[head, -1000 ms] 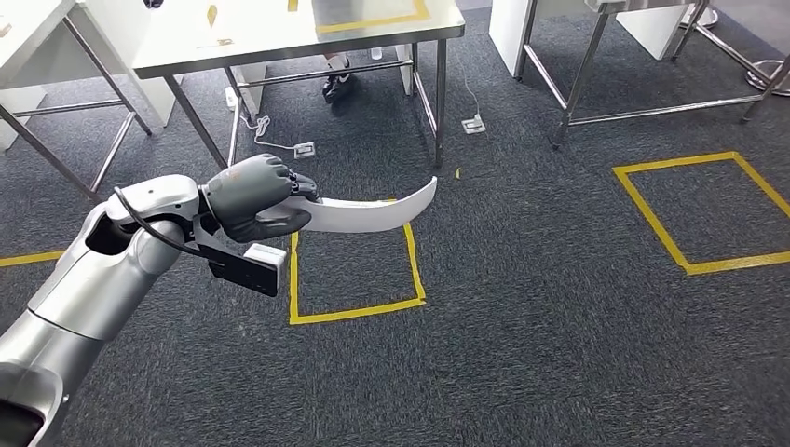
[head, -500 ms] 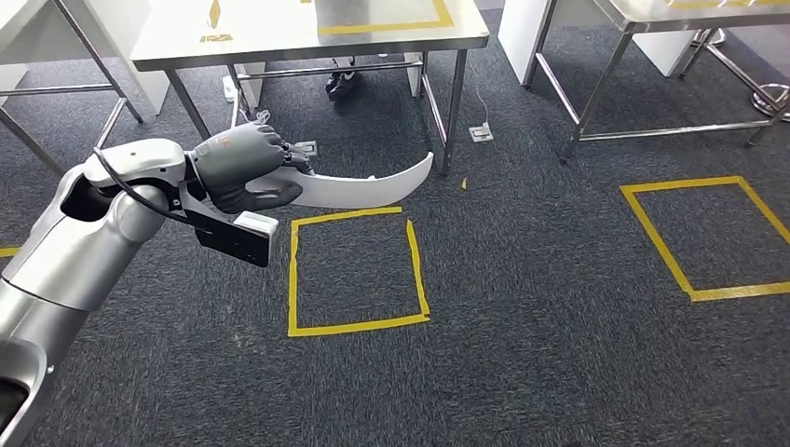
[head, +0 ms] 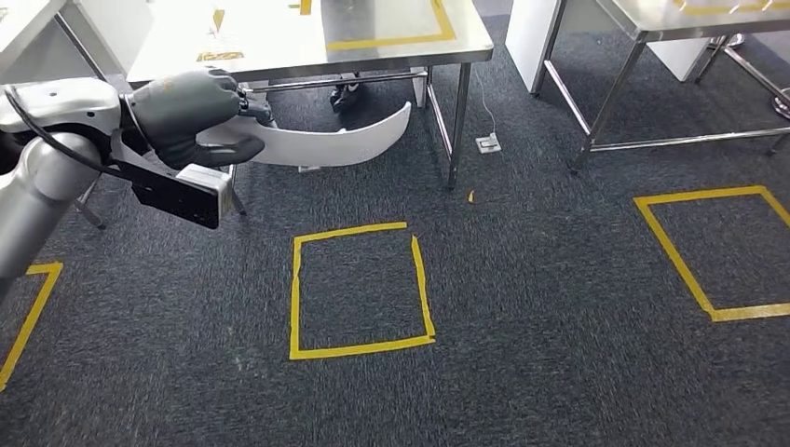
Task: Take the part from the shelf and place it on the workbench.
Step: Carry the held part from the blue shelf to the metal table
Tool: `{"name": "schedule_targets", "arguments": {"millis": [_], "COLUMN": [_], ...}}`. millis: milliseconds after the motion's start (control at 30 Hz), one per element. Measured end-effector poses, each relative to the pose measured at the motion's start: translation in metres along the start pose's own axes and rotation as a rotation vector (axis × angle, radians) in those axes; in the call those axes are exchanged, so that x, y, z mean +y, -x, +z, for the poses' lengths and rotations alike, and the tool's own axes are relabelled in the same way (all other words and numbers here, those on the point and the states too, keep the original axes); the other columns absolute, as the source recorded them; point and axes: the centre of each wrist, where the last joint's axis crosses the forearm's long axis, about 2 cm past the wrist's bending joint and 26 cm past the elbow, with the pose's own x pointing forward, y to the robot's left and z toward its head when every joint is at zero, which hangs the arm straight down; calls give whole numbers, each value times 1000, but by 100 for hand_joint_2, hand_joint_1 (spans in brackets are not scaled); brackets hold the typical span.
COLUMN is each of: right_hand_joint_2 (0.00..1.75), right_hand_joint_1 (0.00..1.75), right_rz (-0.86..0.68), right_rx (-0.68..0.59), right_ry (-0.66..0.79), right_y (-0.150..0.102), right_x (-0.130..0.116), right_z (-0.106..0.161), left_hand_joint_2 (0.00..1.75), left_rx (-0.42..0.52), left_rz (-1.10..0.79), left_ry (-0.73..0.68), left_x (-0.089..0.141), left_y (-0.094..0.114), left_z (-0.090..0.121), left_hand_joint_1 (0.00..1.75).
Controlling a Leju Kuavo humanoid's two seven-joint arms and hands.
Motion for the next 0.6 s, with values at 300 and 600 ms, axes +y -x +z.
{"name": "schedule_targets", "arguments": {"millis": [300, 600], "right_hand_joint_2": [0, 0], "right_hand_joint_1": [0, 0], "right_rz": [-4, -15], "right_rx": [-1, 6], "right_ry": [4, 13], "right_y": [-1, 0], "right_x": [0, 1], "right_z": [0, 0], "left_hand_joint_2": [175, 175], "left_rx": [29, 89], "left_rz": [-38, -84], "left_ry": [9, -7], "left_x": [25, 63], "left_y": [-2, 2], "left_z": [7, 40], "left_hand_joint_1": [175, 175]}}
